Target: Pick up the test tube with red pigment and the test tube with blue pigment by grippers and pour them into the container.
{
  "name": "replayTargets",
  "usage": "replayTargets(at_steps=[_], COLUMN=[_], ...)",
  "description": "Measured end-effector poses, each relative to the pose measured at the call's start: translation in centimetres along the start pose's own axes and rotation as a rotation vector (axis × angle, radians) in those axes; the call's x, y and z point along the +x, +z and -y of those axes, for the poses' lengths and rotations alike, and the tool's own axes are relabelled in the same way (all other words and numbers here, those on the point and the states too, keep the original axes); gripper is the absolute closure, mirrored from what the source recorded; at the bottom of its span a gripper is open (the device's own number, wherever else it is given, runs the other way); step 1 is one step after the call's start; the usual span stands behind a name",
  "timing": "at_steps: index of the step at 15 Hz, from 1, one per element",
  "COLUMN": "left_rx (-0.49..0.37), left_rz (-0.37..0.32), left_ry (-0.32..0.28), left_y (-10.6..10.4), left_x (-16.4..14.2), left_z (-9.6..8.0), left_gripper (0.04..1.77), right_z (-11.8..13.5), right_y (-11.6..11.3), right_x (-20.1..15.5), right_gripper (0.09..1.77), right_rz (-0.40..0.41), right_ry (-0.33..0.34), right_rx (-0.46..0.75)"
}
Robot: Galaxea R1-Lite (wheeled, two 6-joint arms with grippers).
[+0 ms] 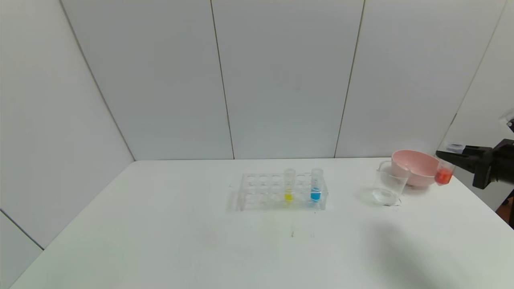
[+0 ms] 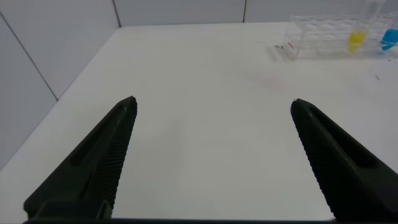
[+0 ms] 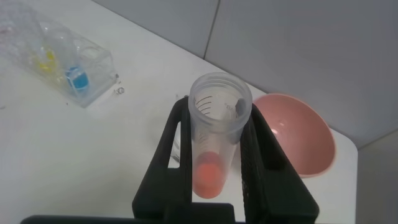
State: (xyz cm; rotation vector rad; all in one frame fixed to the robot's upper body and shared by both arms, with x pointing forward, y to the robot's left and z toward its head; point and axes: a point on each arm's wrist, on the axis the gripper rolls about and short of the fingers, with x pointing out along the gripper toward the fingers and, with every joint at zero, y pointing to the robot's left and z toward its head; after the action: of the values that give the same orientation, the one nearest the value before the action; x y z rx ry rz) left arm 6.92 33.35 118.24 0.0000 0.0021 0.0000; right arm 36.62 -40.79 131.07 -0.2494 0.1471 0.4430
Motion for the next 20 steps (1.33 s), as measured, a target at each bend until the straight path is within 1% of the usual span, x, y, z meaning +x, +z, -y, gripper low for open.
replayTargets(at_steps=[2, 4, 6, 8, 11, 13, 14, 16, 17, 18, 20], left_rx=[0.000, 0.000, 0.000, 0.000, 0.000, 0.000, 0.000, 0.000, 0.000, 0.000, 0.000], left_rz=[0.000, 0.001, 0.001, 0.001, 0.000, 0.001, 0.000, 0.000, 0.000, 0.000, 0.000], left_ry=[0.000, 0.000, 0.000, 0.000, 0.000, 0.000, 0.000, 0.000, 0.000, 0.000, 0.000], left_y=[0.0, 0.0, 0.0, 0.0, 0.0, 0.0, 0.0, 0.0, 0.0, 0.0, 0.0], left_x=[0.0, 0.0, 0.0, 0.0, 0.0, 0.0, 0.0, 0.0, 0.0, 0.0, 0.0], left_z=[0.0, 0.0, 0.0, 0.0, 0.0, 0.0, 0.0, 0.0, 0.0, 0.0, 0.0], left_gripper=[0.05, 0.05, 0.05, 0.05, 0.05, 0.05, 0.05, 0.05, 0.05, 0.05, 0.05], right_z=[2.0, 3.8, 4.9, 5.1, 5.2, 5.1, 5.0, 4.6, 4.5, 4.3, 4.1], right_y=[0.7, 1.5, 1.7, 1.6, 1.7, 1.9, 2.0, 2.1, 2.5, 3.0, 3.8], right_x=[0.3, 1.2, 2.6, 4.2, 6.5, 7.7, 8.0, 8.1, 8.0, 8.1, 8.6], right_gripper=[1.35, 1.35, 1.35, 1.35, 1.35, 1.35, 1.35, 1.35, 1.35, 1.35, 1.35], right_rz=[-0.046, -0.071, -0.121, -0.185, -0.268, -0.320, -0.361, -0.464, -0.501, -0.526, -0.538], right_ry=[-0.008, -0.010, -0.003, 0.021, -0.002, -0.003, 0.009, 0.068, 0.089, 0.103, 0.127], right_rx=[-0.020, -0.059, -0.102, -0.116, -0.173, -0.196, -0.203, -0.214, -0.224, -0.248, -0.330])
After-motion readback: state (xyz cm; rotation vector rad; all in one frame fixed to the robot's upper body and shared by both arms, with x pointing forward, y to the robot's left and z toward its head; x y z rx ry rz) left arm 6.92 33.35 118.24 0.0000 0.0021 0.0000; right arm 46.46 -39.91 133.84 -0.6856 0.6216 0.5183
